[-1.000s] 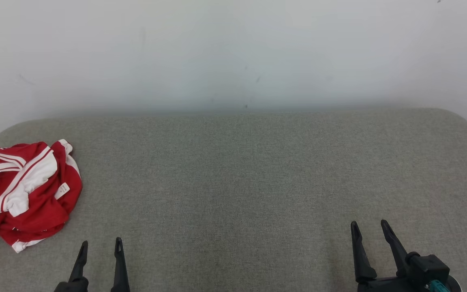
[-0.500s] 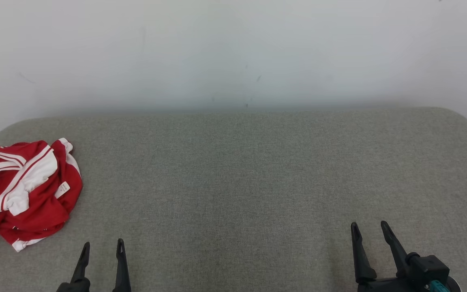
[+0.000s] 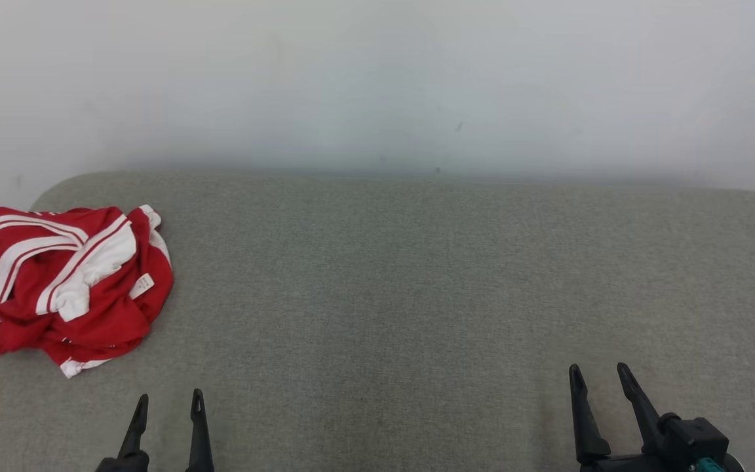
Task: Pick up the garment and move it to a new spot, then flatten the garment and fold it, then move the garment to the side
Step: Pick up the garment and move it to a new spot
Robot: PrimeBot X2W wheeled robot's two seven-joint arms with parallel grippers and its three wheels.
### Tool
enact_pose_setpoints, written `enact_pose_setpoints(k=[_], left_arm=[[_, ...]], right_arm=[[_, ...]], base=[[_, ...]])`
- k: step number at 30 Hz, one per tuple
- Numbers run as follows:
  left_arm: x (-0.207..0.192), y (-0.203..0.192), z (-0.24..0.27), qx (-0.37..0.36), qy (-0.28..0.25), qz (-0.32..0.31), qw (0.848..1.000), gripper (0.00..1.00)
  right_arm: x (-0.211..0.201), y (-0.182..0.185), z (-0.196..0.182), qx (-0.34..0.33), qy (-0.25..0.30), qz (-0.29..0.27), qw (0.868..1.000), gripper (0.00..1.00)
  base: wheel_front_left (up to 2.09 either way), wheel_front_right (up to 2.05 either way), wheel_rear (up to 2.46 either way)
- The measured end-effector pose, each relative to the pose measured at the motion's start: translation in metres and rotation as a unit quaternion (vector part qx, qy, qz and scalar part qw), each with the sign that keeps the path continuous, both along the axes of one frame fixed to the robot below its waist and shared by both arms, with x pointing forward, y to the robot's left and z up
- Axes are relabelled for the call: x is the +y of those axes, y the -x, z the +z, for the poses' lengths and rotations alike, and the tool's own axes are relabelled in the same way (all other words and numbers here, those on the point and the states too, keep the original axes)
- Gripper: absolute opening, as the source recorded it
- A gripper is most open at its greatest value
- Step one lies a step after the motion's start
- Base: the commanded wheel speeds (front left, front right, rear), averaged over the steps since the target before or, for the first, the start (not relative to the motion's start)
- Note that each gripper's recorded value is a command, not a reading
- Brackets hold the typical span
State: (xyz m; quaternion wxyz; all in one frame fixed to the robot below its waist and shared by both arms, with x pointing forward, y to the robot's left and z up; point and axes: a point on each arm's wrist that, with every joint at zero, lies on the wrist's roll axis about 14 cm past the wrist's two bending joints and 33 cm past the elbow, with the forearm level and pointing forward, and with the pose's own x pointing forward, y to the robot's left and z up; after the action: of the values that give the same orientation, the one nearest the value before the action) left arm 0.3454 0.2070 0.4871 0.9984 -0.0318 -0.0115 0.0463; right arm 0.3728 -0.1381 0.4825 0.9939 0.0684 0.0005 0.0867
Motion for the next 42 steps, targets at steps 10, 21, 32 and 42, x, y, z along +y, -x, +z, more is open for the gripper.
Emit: enact_pose_setpoints(k=[10, 21, 32, 42], left_arm=[[0.038, 0.029, -0.005, 0.006, 0.003, 0.065, 0.998, 1.0], [0.079, 0.073, -0.007, 0.008, -0.001, 0.139, 0.99, 1.0], [0.11, 0.117, -0.008, 0.005, -0.004, 0.206, 0.979, 1.0], [0.122, 0.132, -0.006, 0.004, -0.005, 0.233, 0.972, 1.0]], right_arm=[[0.04, -0.008, -0.005, 0.008, 0.002, 0.059, 0.998, 1.0], [0.095, -0.011, -0.004, 0.009, -0.003, 0.138, 0.99, 1.0], [0.138, -0.009, 0.001, 0.006, -0.004, 0.2, 0.98, 1.0], [0.154, -0.009, 0.003, 0.003, -0.005, 0.221, 0.975, 1.0]], base=[[0.0, 0.0, 0.0], [0.0, 0.0, 0.0], [0.0, 0.0, 0.0], [0.0, 0.0, 0.0]])
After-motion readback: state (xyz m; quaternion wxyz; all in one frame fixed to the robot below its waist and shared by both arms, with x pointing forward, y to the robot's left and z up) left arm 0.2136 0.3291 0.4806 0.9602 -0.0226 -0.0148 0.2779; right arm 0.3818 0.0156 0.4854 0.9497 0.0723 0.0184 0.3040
